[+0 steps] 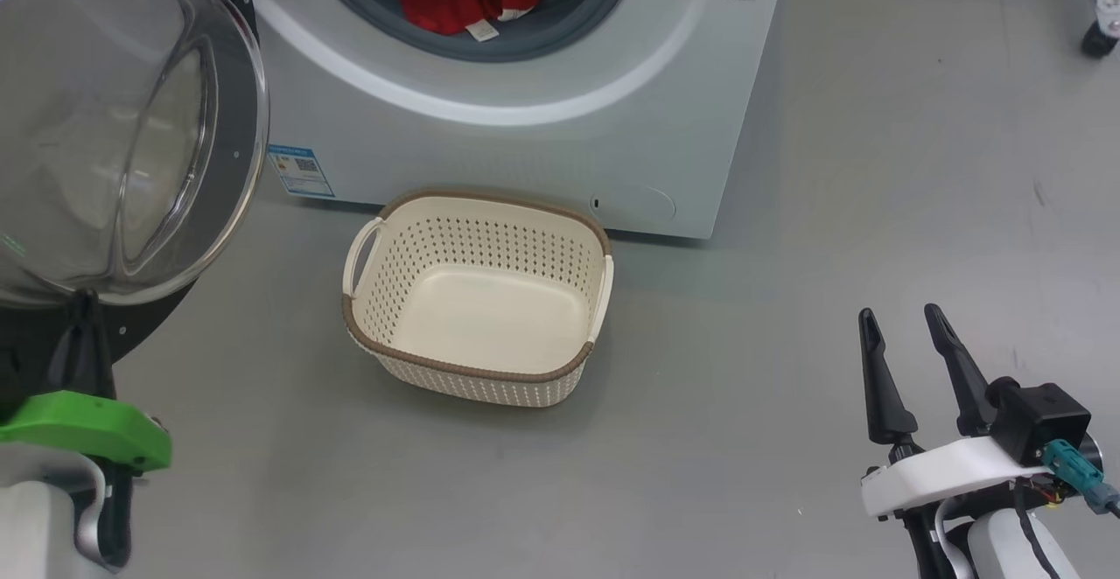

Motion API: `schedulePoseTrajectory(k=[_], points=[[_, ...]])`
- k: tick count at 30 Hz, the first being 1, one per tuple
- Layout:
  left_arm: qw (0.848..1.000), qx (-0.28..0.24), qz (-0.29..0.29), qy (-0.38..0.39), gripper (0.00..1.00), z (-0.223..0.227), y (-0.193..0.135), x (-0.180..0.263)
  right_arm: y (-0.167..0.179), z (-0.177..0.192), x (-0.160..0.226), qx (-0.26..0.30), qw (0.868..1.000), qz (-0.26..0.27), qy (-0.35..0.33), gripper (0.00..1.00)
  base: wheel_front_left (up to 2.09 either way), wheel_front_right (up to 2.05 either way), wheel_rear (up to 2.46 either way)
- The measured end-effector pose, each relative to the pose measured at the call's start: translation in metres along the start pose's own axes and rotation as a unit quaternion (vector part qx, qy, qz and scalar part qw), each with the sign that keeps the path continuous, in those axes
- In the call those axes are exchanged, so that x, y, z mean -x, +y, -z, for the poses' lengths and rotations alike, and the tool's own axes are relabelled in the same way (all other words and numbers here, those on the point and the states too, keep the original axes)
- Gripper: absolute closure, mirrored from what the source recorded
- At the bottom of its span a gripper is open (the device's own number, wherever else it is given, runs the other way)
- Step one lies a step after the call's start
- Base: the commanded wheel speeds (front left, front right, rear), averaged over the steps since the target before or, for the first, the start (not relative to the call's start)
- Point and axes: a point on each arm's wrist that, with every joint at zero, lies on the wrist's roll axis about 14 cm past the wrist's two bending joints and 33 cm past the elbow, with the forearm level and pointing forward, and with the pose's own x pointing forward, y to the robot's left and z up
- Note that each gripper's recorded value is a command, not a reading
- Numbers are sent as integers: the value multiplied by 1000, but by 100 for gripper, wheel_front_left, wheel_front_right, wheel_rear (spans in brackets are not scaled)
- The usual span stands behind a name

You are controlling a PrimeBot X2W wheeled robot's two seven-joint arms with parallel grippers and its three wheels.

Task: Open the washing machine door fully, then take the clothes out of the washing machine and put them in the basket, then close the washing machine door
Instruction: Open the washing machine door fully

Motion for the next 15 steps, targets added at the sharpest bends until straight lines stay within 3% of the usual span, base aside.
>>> schedulePoseTrajectory(k=[15], points=[[994,40,99,-11,100,5,-82,16,-15,-31,35,12,998,36,-44,0,0,0,0]])
